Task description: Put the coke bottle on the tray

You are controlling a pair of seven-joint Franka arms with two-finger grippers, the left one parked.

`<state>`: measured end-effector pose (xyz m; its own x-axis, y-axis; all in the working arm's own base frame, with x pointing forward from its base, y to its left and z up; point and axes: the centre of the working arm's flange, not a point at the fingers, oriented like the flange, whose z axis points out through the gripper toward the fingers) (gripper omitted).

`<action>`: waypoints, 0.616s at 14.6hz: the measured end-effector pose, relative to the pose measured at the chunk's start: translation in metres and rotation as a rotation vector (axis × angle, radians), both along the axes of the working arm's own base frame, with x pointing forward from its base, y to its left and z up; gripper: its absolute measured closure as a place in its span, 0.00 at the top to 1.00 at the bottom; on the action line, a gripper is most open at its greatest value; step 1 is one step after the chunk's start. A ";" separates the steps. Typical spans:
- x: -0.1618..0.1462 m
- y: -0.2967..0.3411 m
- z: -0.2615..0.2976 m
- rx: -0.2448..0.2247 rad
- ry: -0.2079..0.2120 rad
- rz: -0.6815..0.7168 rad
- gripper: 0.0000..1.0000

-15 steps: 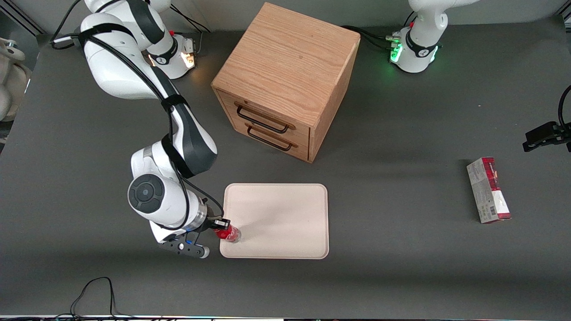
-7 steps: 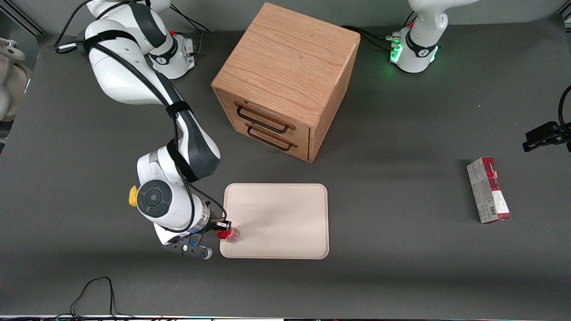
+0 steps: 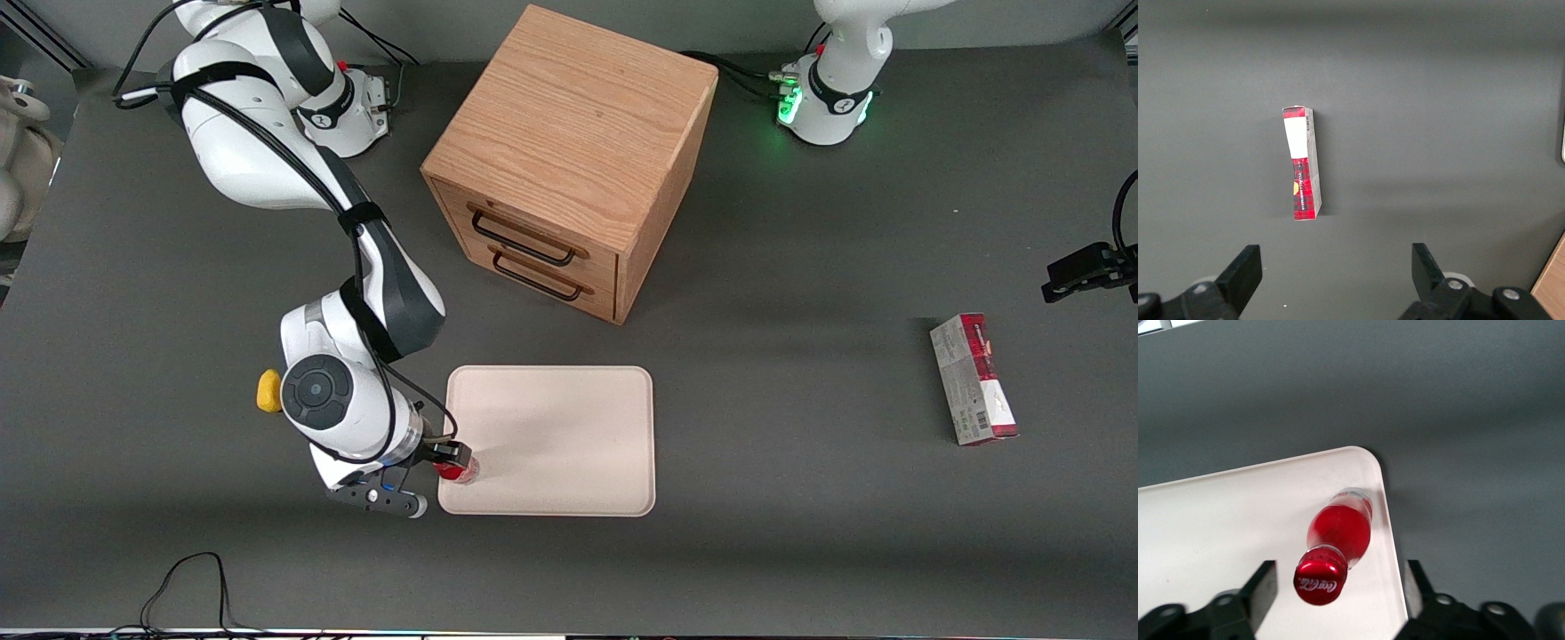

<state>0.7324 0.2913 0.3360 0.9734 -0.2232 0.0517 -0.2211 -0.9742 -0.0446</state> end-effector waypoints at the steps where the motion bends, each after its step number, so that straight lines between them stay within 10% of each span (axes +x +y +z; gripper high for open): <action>1: 0.000 0.000 0.000 0.000 -0.001 0.000 1.00; 9: -0.004 -0.006 0.043 -0.008 -0.003 -0.005 1.00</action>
<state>0.7284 0.2858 0.3786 0.9721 -0.2275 0.0564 -0.2257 -0.9735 -0.0377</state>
